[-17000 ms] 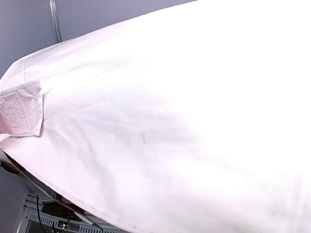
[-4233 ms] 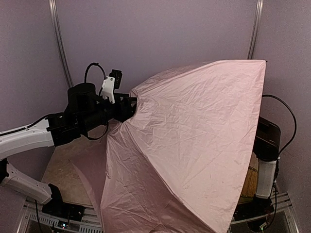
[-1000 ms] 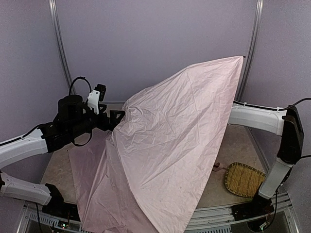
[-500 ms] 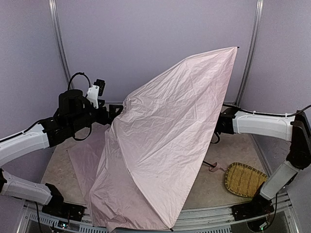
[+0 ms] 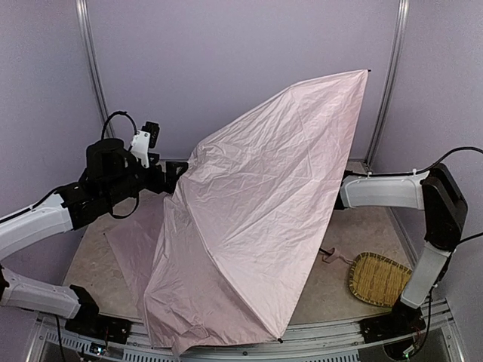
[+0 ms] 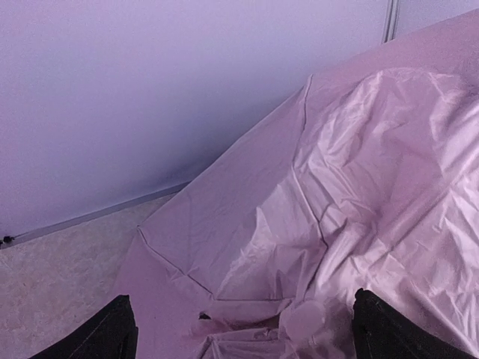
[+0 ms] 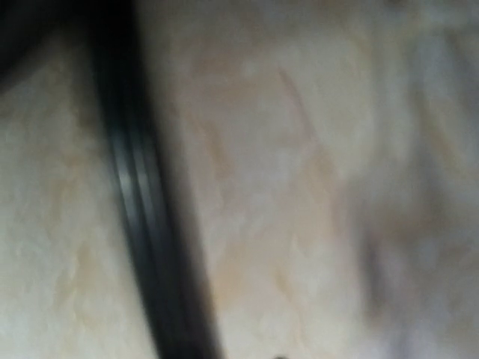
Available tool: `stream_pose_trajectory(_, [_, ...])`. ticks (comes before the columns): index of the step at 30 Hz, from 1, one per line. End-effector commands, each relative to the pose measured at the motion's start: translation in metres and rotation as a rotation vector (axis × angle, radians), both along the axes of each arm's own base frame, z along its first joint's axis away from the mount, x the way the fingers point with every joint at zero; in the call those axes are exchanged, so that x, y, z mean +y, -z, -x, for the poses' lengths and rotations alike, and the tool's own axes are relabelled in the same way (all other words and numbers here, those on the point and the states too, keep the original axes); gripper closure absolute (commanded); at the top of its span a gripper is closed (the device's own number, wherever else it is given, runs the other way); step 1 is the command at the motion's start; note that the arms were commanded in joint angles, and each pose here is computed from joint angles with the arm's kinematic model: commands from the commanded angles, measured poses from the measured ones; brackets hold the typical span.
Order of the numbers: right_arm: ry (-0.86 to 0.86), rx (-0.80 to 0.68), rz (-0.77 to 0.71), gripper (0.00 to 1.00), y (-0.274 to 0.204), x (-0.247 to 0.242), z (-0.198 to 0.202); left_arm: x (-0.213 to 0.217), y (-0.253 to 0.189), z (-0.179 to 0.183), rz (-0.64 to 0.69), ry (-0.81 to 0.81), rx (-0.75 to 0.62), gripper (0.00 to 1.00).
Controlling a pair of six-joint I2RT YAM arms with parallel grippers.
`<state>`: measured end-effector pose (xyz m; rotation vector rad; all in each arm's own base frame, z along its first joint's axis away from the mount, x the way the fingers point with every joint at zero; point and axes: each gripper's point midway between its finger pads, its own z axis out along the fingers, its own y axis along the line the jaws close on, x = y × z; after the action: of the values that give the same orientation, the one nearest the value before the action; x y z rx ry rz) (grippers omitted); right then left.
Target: Put away the umbrella
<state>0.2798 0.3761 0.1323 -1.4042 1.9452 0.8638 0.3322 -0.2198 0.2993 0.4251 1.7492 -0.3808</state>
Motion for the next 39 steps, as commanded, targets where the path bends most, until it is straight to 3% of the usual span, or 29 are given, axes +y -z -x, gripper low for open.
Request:
stream_pose_trajectory(1, [0.035, -0.059, -0.172, 0.9, -0.062, 0.021, -0.011, 0.026, -0.033, 0.011, 0.035, -0.071, -0.074, 0.03])
stream_pose_trajectory(3, [0.073, -0.062, -0.217, 1.0, -0.078, 0.023, -0.016, 0.043, -0.051, 0.019, 0.061, -0.127, -0.099, 0.03])
stream_pose_trajectory(10, [0.336, -0.071, -0.328, 1.0, -0.136, 0.023, -0.059, 0.108, -0.097, 0.056, 0.201, -0.327, -0.174, 0.06])
stream_pose_trajectory(20, [0.697, -0.19, -0.504, 1.0, -0.218, 0.013, -0.106, 0.113, -0.114, 0.123, 0.398, -0.208, -0.238, 0.14])
stream_pose_trajectory(24, [0.793, -0.239, -0.572, 1.0, -0.241, 0.012, -0.113, 0.077, -0.08, 0.117, 0.322, -0.145, -0.164, 0.16])
stream_pose_trajectory(29, [0.847, -0.287, -0.648, 1.0, -0.267, 0.018, -0.101, 0.0, -0.037, 0.128, 0.297, 0.088, -0.126, 0.15])
stream_pose_trajectory(39, [0.766, -0.225, -0.912, 1.0, -0.281, 0.032, -0.052, -0.132, 0.008, 0.144, 0.298, 0.543, -0.076, 0.03])
